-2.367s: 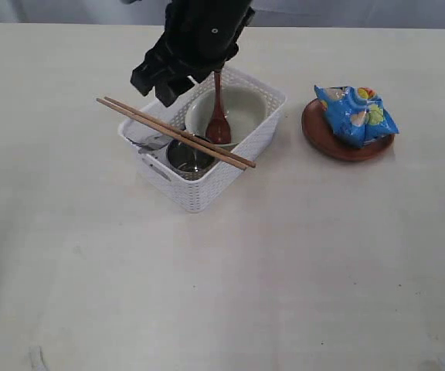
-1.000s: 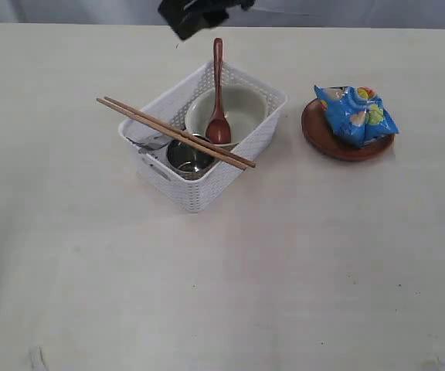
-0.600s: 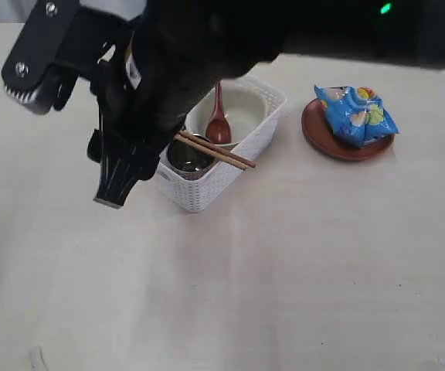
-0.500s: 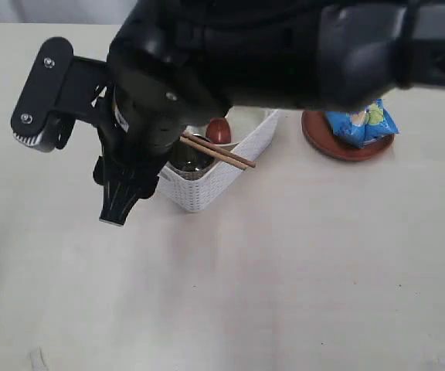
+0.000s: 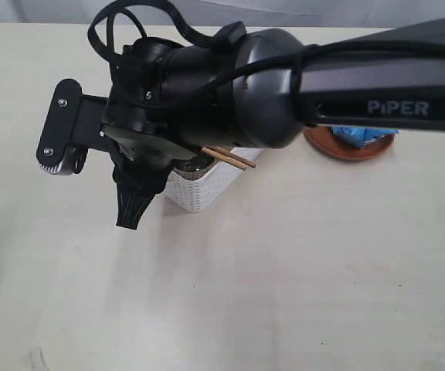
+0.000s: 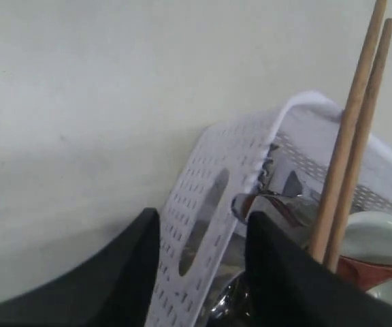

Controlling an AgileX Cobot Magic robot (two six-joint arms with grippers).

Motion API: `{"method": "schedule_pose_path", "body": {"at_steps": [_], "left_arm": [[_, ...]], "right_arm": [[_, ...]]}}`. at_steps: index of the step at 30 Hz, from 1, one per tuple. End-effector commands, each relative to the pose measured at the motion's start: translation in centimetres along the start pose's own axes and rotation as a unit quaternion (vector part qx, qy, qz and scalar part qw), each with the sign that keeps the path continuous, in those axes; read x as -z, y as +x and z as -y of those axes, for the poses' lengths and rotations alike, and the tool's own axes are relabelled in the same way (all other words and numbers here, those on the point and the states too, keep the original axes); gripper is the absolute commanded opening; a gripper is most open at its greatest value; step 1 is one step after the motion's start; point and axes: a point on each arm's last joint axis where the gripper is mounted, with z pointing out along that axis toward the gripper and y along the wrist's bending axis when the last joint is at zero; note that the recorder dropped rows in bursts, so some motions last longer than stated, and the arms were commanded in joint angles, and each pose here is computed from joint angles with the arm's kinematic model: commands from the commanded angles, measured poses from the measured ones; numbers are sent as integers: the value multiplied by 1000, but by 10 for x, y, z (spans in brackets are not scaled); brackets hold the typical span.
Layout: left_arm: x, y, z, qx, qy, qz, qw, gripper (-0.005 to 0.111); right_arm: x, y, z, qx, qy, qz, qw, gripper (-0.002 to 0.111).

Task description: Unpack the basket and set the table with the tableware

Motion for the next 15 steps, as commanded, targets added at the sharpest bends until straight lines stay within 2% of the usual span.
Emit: {"method": "schedule_pose_path", "body": {"at_steps": [1, 4, 10, 15], "left_arm": [[0, 0, 0, -3, 3, 3, 1000, 0], [0, 0, 0, -3, 3, 3, 1000, 0], [0, 0, 0, -3, 3, 3, 1000, 0], [0, 0, 0, -3, 3, 3, 1000, 0]], "right_arm": [[-7, 1, -3, 6, 0, -5, 1000, 38], [-7, 0, -2, 10, 3, -3, 1000, 28], [-7, 1, 1, 32, 20, -6, 999, 0], [-4, 0, 2, 34, 24, -4, 999, 0]]}}
